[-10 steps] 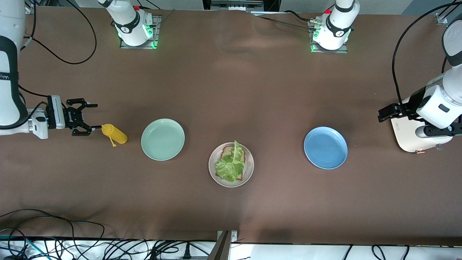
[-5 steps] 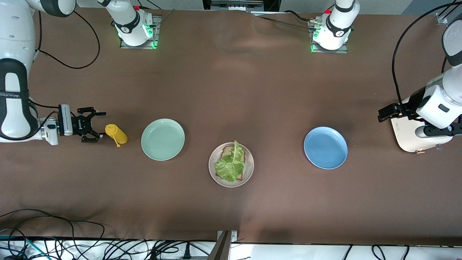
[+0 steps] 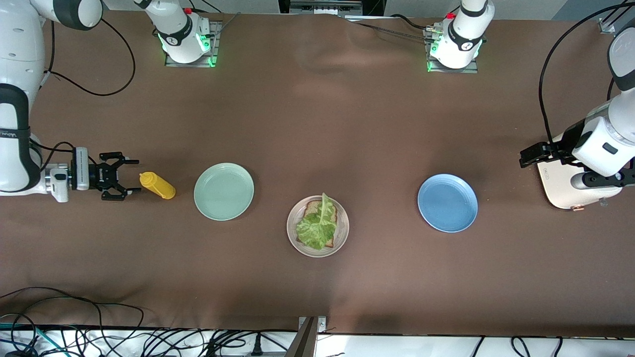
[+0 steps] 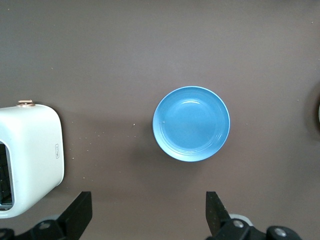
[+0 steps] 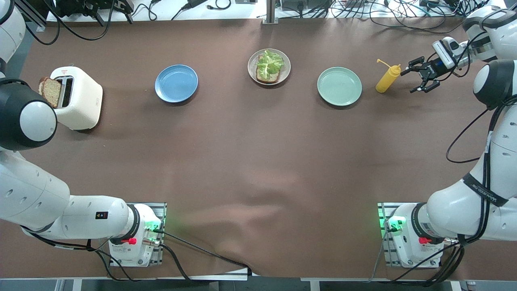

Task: Make sandwich on beige plate with both arms
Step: 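Lower the open right gripper around the yellow sauce bottle, then grasp the yellow sauce bottle and lift it with the right gripper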

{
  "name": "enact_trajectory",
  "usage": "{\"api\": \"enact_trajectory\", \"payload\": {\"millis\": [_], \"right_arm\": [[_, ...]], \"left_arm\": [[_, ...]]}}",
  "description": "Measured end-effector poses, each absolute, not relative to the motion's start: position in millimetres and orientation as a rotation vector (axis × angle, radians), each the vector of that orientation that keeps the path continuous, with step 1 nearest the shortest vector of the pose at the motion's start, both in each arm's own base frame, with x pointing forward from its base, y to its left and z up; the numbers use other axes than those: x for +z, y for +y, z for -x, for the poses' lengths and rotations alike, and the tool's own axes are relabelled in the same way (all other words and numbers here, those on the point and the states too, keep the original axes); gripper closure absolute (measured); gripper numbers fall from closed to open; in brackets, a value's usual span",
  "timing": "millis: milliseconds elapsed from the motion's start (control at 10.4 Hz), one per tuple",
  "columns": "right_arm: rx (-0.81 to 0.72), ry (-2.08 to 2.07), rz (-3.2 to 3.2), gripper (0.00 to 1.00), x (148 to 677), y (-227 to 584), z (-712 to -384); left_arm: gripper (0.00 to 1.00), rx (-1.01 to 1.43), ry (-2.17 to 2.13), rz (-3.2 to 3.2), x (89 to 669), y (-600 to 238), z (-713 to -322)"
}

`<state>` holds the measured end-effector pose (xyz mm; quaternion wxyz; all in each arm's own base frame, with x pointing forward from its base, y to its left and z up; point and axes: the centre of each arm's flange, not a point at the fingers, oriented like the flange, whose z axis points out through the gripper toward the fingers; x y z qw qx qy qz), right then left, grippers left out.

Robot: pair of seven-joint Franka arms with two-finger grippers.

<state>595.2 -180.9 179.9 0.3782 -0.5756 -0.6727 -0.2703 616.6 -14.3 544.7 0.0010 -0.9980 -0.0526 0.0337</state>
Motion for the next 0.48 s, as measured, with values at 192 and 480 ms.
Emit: {"api": "enact_trajectory", "payload": {"millis": [192, 480], "right_arm": [[-0.750, -1.693, 1.485, 0.00, 181.9, -182.3, -598.1], [-0.832, -1.642, 1.478, 0.00, 171.1, -166.2, -607.2]], "left_arm": [[0.00, 0.106, -0.158, 3.135, 544.7, -16.9, -616.6], [0.00, 0.106, -0.152, 3.136, 544.7, -19.0, -616.5]]}}
